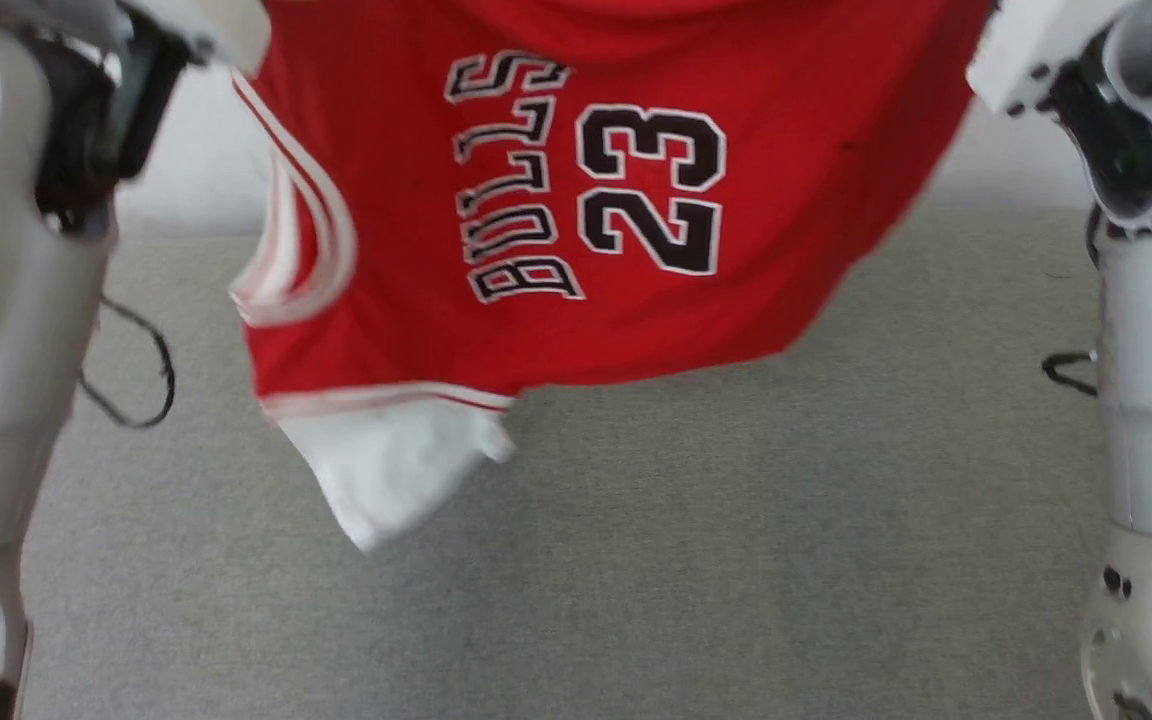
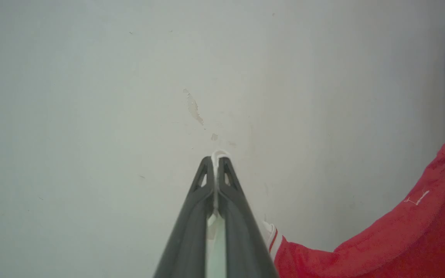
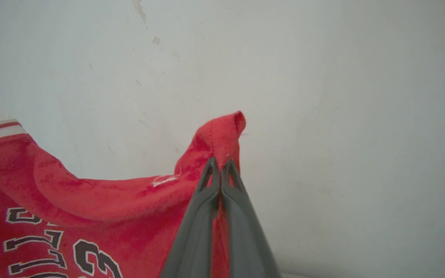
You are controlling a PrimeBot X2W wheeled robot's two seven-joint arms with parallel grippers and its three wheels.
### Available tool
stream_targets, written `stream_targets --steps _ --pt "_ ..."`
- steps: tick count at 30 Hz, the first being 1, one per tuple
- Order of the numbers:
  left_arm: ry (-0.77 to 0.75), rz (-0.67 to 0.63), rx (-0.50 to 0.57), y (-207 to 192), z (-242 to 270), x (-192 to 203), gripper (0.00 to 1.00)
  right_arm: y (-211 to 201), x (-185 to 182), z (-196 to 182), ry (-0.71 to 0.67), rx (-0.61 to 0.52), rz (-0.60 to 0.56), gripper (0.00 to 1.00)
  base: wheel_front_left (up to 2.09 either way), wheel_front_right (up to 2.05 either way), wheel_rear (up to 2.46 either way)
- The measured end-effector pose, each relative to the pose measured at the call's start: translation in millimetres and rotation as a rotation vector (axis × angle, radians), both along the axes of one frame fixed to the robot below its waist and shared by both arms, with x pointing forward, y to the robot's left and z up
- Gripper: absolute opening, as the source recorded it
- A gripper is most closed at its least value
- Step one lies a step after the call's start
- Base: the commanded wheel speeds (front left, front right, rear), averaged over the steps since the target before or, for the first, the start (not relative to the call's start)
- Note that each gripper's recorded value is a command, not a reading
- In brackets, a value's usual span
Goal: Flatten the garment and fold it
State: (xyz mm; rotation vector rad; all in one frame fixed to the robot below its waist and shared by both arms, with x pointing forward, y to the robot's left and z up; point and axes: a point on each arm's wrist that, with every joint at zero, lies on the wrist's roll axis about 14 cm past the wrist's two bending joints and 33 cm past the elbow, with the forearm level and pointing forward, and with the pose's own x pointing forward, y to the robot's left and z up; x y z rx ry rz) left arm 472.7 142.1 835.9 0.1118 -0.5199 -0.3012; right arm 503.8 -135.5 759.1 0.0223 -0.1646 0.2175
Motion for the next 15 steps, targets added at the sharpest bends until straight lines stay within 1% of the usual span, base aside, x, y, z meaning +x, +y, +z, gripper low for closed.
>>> stream_targets --steps 6,9,15 --pt "0.036 0.047 -0.018 5.9 15.5 30.4 0.00 -5.6 15.8 10.8 0.022 -0.018 -0.029 0.00 0.00 0.00 0.00" --pt "0.027 0.070 -0.015 11.4 21.5 46.7 0.00 -8.3 30.7 13.1 0.029 -0.039 -0.047 0.00 0.00 0.00 0.00" --pt "-0.019 0.078 -0.012 19.0 34.4 82.7 0.00 -4.8 67.3 12.9 0.033 -0.058 -0.044 0.00 0.00 0.00 0.00"
